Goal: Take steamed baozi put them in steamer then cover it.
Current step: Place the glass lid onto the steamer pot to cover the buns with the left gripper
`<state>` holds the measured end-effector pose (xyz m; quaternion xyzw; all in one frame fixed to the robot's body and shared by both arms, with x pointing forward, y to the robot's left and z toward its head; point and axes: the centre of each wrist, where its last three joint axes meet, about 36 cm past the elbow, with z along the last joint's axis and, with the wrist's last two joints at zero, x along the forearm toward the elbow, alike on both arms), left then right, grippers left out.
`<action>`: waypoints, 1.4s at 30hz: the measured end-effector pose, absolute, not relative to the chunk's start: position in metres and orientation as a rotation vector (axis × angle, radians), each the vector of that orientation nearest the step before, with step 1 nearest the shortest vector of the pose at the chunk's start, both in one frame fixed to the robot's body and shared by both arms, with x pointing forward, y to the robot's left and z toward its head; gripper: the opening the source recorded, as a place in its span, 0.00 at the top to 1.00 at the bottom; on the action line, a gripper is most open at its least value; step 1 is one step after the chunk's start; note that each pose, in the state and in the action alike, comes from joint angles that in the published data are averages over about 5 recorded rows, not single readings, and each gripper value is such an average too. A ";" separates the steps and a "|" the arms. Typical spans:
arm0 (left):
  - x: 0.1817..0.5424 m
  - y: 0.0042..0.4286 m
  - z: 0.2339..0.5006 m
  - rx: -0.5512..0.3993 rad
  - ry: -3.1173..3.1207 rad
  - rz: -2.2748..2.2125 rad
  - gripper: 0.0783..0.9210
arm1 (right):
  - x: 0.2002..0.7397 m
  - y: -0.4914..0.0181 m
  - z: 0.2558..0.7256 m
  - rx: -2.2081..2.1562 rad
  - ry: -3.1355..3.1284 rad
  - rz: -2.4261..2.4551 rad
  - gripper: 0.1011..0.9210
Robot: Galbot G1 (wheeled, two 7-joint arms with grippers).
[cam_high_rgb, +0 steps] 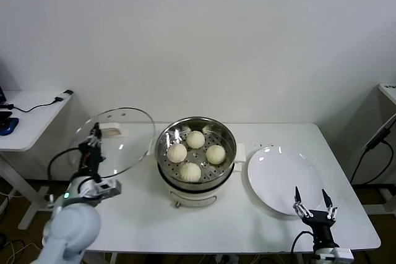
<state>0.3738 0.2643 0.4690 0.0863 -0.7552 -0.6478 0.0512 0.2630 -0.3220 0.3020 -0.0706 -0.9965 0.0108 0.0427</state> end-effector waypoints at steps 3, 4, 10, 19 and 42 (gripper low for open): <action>0.377 0.235 0.473 0.237 -2.320 -1.945 0.93 | 0.263 -0.321 0.302 -0.228 -3.052 0.040 0.12; 0.378 0.225 0.475 0.230 -2.328 -1.939 0.93 | 0.264 -0.321 0.302 -0.233 -3.054 0.042 0.12; 0.376 0.168 0.475 0.161 -2.376 -1.914 0.93 | 0.266 -0.322 0.301 -0.273 -3.065 0.054 0.12; 0.369 0.090 0.468 0.095 -2.422 -1.913 0.93 | 0.264 -0.328 0.296 -0.308 -3.072 0.076 0.12; 0.396 0.017 0.433 0.120 -2.324 -1.984 0.93 | 0.261 -0.341 0.288 -0.394 -3.106 0.112 0.12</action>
